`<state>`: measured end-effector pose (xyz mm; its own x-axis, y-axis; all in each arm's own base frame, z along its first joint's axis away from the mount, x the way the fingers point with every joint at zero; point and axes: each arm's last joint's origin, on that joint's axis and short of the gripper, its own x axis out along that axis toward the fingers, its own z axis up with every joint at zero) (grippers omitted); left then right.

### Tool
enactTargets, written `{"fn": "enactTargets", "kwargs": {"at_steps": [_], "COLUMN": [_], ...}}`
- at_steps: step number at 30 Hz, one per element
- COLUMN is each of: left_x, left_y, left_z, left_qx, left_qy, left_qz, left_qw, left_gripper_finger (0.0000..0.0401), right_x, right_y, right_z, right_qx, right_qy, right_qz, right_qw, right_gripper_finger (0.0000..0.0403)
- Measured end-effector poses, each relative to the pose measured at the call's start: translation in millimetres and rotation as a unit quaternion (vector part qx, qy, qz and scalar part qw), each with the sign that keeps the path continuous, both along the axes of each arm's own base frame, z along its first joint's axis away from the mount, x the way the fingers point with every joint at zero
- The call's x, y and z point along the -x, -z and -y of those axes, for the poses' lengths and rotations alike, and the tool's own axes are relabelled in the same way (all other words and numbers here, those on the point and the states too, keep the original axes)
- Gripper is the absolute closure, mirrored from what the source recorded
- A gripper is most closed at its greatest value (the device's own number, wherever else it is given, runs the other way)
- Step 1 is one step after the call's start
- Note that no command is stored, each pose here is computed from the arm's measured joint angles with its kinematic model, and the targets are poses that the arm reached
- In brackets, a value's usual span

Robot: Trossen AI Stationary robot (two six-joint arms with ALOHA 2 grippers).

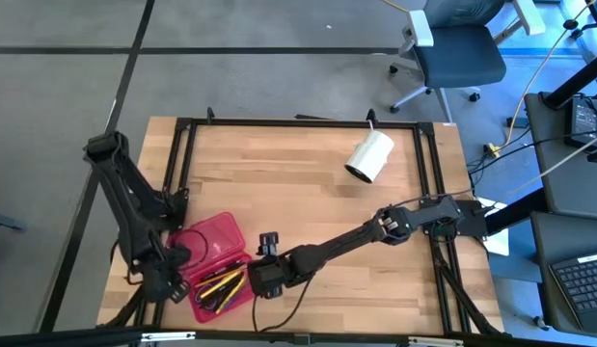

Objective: Pick & place school supplies into a supply box
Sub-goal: Move the red supply box to the bottom center of the table

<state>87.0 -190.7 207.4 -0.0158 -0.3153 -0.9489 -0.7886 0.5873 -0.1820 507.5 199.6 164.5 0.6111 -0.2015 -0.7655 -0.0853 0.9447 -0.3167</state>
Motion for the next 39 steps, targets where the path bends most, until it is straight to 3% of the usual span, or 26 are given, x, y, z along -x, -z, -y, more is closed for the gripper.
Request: {"fn": "enactTargets", "kwargs": {"at_steps": [8, 14, 20, 29, 39], "left_x": [-16, -30, -42, -65, -102], "left_y": [31, 49, 59, 62, 61], "left_z": [22, 24, 20, 3, -26], "left_qx": [0.008, -0.01, -0.026, -0.095, -0.128], "left_qy": [0.047, 0.061, 0.07, 0.075, 0.097], "left_qz": [-0.042, -0.041, -0.044, 0.04, 0.106], "left_qw": [0.998, 0.997, 0.996, 0.992, 0.981], "left_gripper_finger": [0.0331, 0.0331, 0.0331, 0.0331, 0.0331], "right_x": [0, 10, 13, 22, 53], "right_y": [0, 1, 3, 7, 11], "right_z": [1, 8, 10, 10, 3], "right_qx": [0.005, 0.072, 0.029, -0.004, 0.025], "right_qy": [-0.001, 0.034, 0.018, 0.006, 0.057], "right_qz": [-0.003, -0.035, -0.074, -0.137, -0.243], "right_qw": [1.0, 0.996, 0.997, 0.991, 0.968], "right_gripper_finger": [0.0189, 0.0189, 0.0189, 0.0189, 0.0189]}}
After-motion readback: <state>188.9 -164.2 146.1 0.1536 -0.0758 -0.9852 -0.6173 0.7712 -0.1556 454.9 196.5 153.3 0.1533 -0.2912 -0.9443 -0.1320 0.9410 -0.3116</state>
